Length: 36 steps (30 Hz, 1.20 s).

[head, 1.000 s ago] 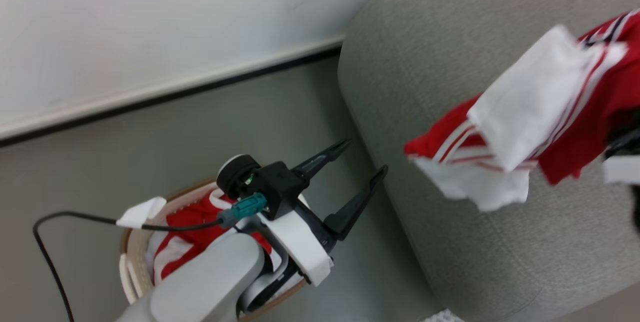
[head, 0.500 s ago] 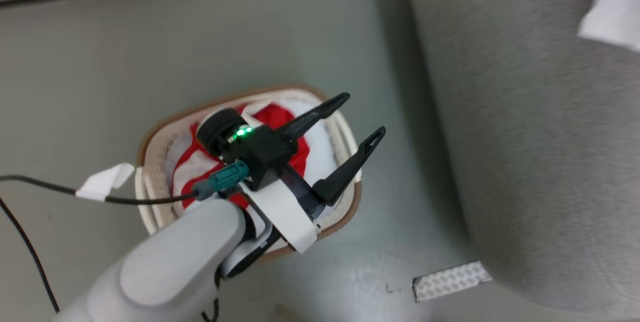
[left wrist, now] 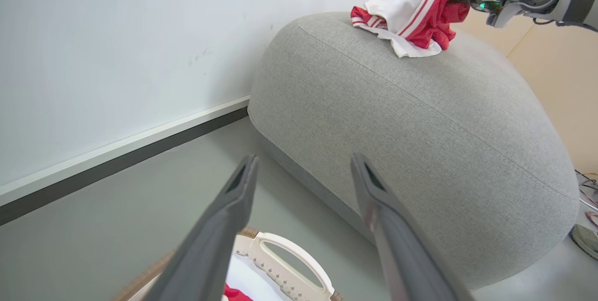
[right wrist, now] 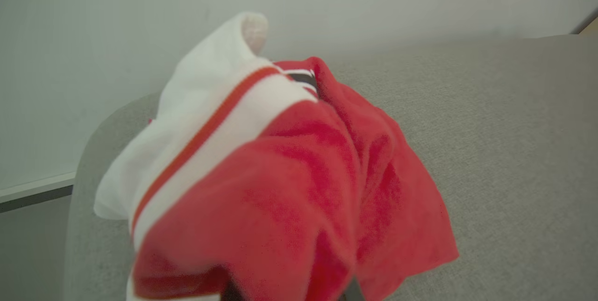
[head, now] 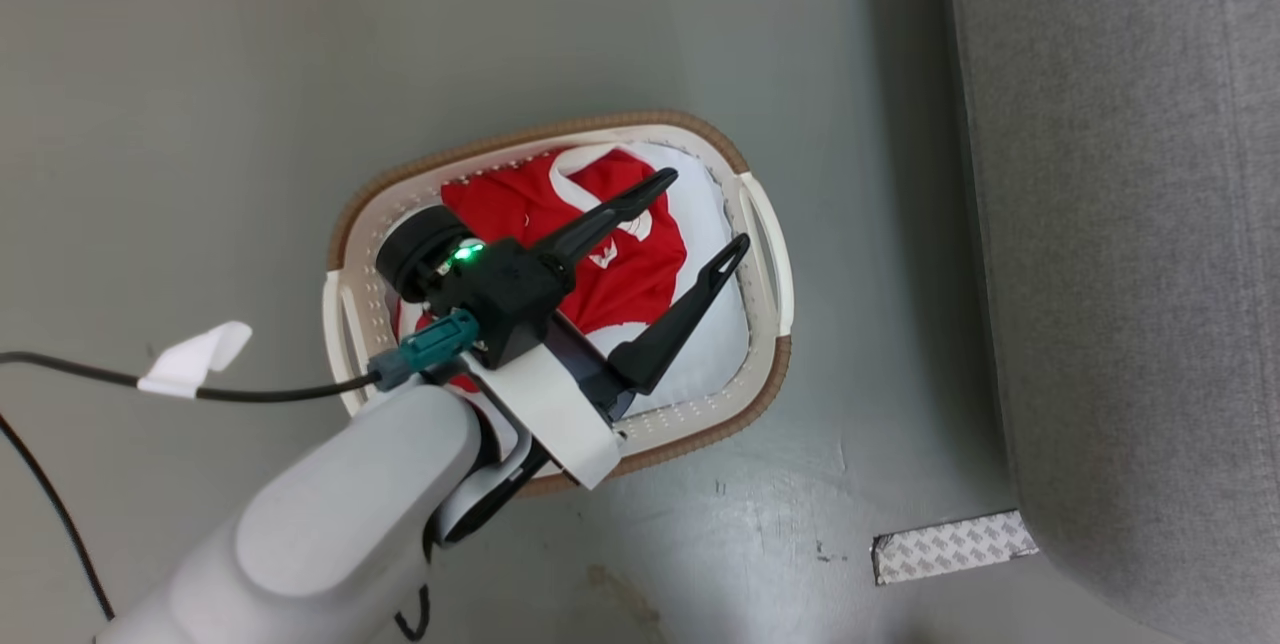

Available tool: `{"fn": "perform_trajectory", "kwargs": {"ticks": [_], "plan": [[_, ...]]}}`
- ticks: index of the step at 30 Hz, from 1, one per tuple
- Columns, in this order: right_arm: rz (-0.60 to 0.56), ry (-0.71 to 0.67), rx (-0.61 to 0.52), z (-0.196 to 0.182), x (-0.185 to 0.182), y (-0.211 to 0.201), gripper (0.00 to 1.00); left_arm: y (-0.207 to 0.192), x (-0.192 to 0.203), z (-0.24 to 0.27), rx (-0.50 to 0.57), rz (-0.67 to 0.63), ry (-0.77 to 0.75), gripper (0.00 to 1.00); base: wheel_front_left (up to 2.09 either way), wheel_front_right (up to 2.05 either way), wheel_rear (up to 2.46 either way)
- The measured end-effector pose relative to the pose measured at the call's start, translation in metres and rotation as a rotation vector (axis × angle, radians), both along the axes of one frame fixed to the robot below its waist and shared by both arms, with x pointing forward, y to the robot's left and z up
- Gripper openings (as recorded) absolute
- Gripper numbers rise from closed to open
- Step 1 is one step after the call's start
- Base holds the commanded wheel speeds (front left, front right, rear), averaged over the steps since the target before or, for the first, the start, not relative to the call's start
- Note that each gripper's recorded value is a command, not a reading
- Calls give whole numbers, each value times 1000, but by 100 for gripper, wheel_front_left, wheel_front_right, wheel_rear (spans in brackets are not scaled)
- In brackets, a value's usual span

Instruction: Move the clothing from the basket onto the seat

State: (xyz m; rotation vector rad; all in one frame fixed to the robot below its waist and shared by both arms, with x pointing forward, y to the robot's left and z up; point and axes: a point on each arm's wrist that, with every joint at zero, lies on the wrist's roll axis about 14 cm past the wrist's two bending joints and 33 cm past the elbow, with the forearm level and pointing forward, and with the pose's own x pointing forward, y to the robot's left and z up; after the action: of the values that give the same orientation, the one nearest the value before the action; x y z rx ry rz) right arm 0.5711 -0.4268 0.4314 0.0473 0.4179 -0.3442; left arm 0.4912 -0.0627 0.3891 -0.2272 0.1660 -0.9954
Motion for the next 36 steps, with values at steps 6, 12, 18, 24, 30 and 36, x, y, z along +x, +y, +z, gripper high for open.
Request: {"fn": "perform_trajectory", "kwargs": {"ticks": [6,12,18,24,30,36], "plan": [[41,151,32,-22,-21,19,100,2,-2,13,4,14,-15,100,0,0,0],[66,180,16,-7,-36,20,100,5,-6,30,1,33,-40,100,0,0,0],[105,317,28,1,-73,27,100,6,-19,53,4,50,-63,100,0,0,0],[169,293,-2,48,-100,31,100,11,-32,84,-4,87,-101,100,0,0,0],[270,38,-56,130,-107,56,100,23,-42,118,-22,158,-149,100,0,0,0],[340,-222,-105,194,-125,82,100,58,-39,167,-85,320,-221,100,0,0,0]]}}
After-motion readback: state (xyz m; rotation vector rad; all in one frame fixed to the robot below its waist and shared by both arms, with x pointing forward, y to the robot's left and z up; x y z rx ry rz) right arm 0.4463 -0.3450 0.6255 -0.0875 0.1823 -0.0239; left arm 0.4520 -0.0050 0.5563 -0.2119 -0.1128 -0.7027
